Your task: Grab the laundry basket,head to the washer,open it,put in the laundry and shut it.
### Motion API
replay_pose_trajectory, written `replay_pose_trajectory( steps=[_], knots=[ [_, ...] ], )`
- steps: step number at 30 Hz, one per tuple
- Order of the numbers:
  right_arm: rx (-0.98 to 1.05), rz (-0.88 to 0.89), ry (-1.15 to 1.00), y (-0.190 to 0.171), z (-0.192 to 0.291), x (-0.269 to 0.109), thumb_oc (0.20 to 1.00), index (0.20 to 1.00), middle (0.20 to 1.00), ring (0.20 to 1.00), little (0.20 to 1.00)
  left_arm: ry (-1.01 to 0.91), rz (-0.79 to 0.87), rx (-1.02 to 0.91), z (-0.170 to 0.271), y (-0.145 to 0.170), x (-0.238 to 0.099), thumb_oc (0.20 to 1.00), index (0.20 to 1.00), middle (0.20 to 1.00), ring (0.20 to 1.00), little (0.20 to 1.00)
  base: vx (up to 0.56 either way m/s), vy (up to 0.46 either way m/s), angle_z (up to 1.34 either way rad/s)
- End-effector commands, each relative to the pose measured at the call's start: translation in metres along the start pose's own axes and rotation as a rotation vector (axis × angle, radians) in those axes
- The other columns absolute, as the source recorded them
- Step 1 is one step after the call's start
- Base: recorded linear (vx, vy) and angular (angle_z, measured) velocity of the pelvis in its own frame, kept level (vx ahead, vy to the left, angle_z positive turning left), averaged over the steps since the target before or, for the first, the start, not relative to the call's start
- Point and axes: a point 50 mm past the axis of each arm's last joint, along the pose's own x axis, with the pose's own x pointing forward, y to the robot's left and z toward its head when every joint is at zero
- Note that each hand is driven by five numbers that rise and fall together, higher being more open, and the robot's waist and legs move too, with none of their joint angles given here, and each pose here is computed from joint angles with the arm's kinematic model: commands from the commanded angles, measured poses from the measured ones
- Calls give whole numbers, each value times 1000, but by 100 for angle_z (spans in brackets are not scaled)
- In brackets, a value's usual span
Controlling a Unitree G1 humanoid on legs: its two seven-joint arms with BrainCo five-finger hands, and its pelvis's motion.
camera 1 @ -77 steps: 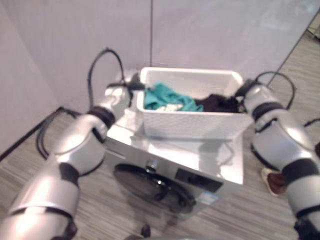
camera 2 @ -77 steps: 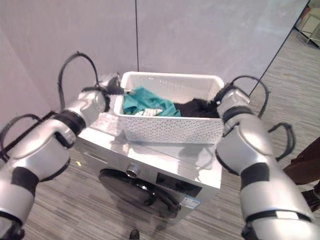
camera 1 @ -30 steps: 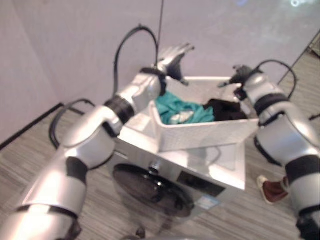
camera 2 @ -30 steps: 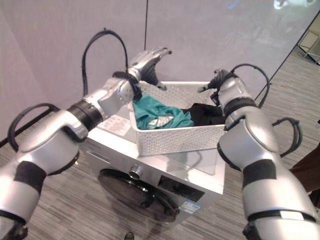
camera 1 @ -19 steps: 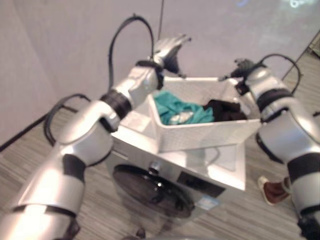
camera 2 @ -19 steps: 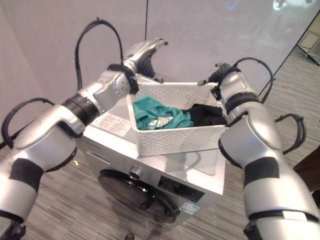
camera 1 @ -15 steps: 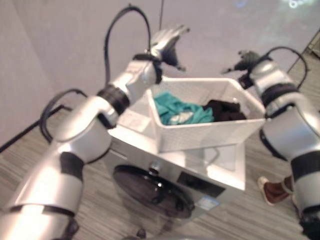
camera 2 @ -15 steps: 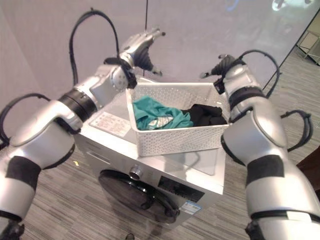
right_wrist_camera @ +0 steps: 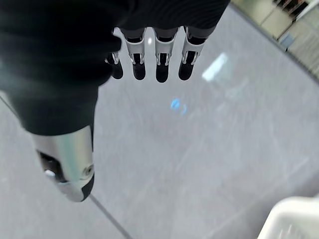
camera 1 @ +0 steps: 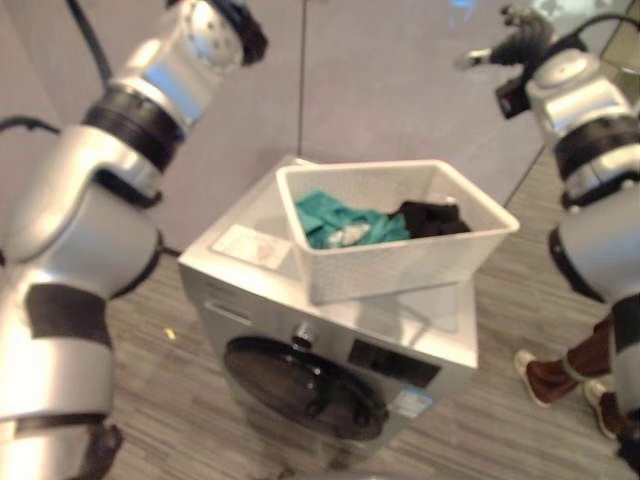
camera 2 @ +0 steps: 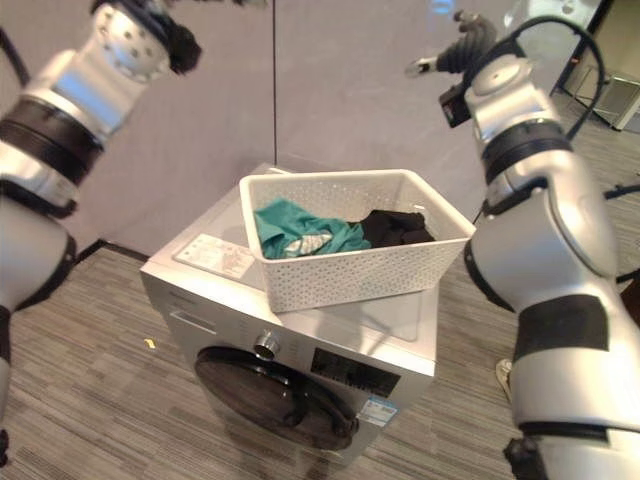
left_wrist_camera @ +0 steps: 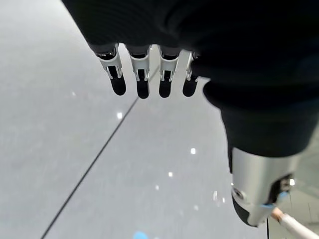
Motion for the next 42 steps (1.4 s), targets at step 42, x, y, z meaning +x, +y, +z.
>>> replay_pose_trajectory(
  steps=[42],
  knots=[
    [-29,-631,1089,-182,-380,-352,1000,1000,1000,1000,1000,812,17,-459,-184,-14,-370,1000,1000,1000,1000,1000,-54,-60,13]
  ],
)
